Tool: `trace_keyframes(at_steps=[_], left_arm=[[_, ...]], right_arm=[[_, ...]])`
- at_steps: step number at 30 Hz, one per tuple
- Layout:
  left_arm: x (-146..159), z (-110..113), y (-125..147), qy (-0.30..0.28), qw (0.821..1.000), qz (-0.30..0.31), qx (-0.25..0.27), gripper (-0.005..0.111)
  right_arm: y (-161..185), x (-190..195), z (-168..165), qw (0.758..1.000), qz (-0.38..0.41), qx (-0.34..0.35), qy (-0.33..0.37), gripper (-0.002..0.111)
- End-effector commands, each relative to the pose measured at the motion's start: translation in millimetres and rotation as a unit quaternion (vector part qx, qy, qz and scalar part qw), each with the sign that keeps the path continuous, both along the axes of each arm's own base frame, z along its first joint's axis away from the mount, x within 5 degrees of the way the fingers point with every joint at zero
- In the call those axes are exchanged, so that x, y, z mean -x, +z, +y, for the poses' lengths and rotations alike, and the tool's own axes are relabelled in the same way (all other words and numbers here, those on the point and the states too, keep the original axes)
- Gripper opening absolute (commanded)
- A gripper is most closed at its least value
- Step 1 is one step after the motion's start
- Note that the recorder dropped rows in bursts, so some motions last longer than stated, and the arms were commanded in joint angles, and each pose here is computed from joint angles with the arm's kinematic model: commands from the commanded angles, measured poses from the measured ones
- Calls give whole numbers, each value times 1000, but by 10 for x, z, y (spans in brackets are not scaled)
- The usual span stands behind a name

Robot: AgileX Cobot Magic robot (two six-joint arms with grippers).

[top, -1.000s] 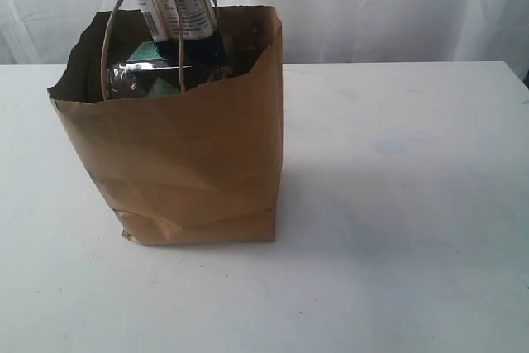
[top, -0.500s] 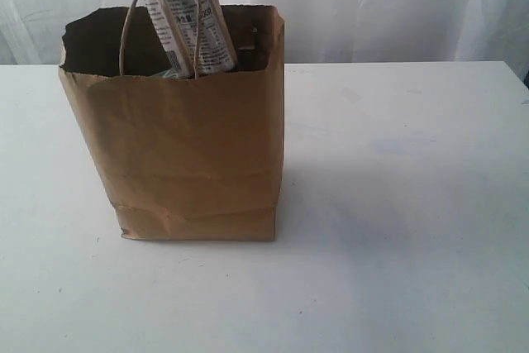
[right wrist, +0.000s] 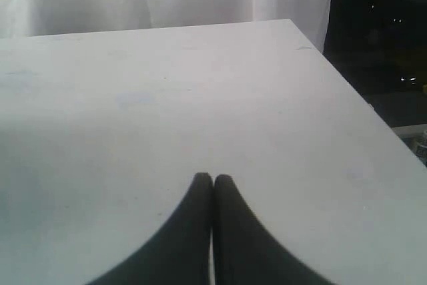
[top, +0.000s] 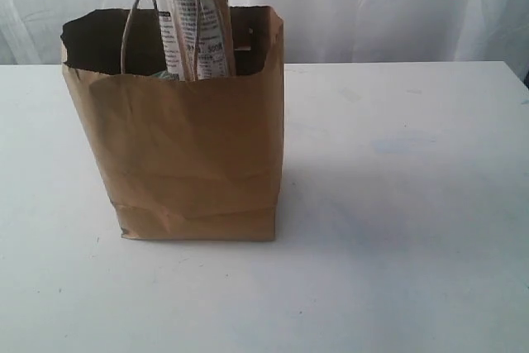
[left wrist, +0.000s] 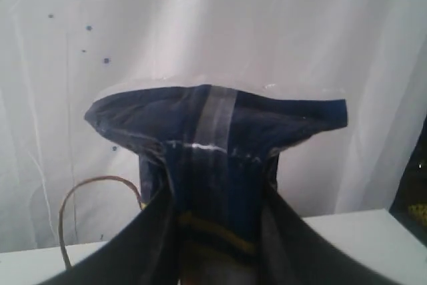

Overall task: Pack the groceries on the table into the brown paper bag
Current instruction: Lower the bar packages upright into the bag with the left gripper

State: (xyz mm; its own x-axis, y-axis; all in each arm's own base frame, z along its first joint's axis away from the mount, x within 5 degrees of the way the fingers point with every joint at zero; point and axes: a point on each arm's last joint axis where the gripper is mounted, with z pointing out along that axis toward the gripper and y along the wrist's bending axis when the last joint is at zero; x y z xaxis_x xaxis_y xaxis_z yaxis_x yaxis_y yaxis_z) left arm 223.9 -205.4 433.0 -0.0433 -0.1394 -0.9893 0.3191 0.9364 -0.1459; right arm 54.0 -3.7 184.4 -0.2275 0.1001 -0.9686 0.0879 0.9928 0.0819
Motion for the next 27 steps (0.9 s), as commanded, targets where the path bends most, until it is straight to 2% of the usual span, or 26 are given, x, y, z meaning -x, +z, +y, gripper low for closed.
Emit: trace_keyframes(at_steps=[1, 6, 13, 18, 23, 27], left_arm=[[-83, -125, -159, -5, 992, -27, -121, 0], [-176, -241, -326, -8, 982, -28, -188, 0], [-270, -323, -445, 4, 972, -44, -232, 1], [-290, -343, -484, 5, 969, -43, -244, 23], [-338, -341, -550, 29, 966, -35, -254, 48], [-349, -316, -553, 46, 965, -34, -256, 59]], right_arm=[[4, 0, -1, 1000, -5, 1, -1, 0], [4, 0, -1, 1000, -5, 1, -1, 0], [4, 0, -1, 1000, -5, 1, -1, 0], [4, 0, -1, 1000, -5, 1, -1, 0], [4, 0, -1, 1000, -5, 1, -1, 0], [4, 0, -1, 1000, -5, 1, -1, 0]])
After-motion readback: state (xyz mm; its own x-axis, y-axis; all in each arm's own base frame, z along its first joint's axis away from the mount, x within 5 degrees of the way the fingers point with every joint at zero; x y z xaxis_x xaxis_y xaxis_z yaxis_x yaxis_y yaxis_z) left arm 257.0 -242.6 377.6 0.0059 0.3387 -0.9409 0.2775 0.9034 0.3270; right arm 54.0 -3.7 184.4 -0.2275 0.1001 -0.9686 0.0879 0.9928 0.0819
